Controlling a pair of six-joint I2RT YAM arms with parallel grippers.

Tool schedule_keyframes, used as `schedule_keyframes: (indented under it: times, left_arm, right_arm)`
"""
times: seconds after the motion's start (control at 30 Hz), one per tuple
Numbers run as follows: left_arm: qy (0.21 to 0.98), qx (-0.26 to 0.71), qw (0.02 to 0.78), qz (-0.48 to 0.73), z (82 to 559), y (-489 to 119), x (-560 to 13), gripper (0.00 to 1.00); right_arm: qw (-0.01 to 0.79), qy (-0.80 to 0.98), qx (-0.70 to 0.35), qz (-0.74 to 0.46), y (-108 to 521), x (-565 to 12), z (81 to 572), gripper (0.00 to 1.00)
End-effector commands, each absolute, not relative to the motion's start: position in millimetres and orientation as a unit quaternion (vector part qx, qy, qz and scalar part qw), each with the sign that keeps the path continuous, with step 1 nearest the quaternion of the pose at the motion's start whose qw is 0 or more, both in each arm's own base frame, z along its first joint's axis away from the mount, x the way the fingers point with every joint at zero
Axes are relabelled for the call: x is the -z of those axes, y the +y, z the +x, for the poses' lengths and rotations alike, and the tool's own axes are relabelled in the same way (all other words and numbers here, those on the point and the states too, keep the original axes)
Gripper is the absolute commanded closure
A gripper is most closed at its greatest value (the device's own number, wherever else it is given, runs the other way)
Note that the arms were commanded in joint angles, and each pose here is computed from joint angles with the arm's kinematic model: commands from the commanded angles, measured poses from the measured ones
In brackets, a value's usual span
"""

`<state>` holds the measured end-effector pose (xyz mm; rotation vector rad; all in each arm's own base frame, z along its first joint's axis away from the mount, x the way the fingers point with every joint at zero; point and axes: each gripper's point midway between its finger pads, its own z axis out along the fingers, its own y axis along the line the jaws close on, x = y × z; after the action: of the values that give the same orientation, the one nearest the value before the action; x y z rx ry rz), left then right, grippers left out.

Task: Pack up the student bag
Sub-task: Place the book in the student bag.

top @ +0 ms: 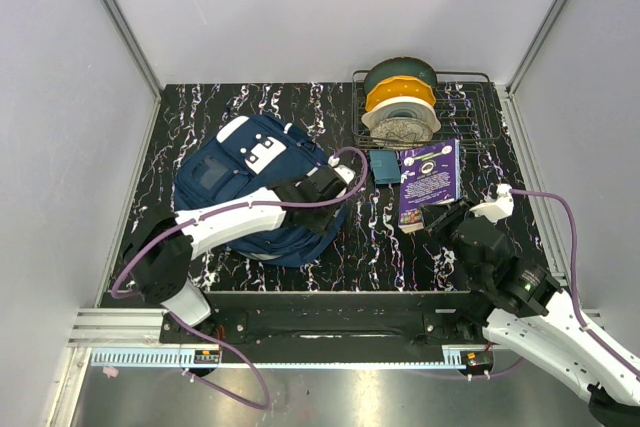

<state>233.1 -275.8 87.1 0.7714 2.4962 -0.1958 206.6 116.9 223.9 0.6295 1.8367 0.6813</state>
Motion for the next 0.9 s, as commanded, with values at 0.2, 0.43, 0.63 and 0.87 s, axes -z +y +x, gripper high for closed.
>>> schedule_keyframes:
  times: [0.2,0.43,0.63,0.87]
  left_arm:
    - [0.915,0.087,0.25,0.306,233,-281,-84,0.66]
    - [0.915,0.093,0.229,0.318,223,-278,-70,0.65]
    - [0.921,0.069,0.229,0.308,227,-273,-64,0.64]
    - [0.924,0.062,0.223,0.305,231,-276,-59,0.52]
  right_arm:
    - [0.541,0.721,-0.326,0.287,118,-254,214,0.92]
    - [0.539,0.723,-0.324,0.285,119,-253,214,0.91]
    - [0.54,0.722,-0.326,0.285,119,-253,214,0.91]
    - [0.54,0.722,-0.325,0.285,119,-254,214,0.91]
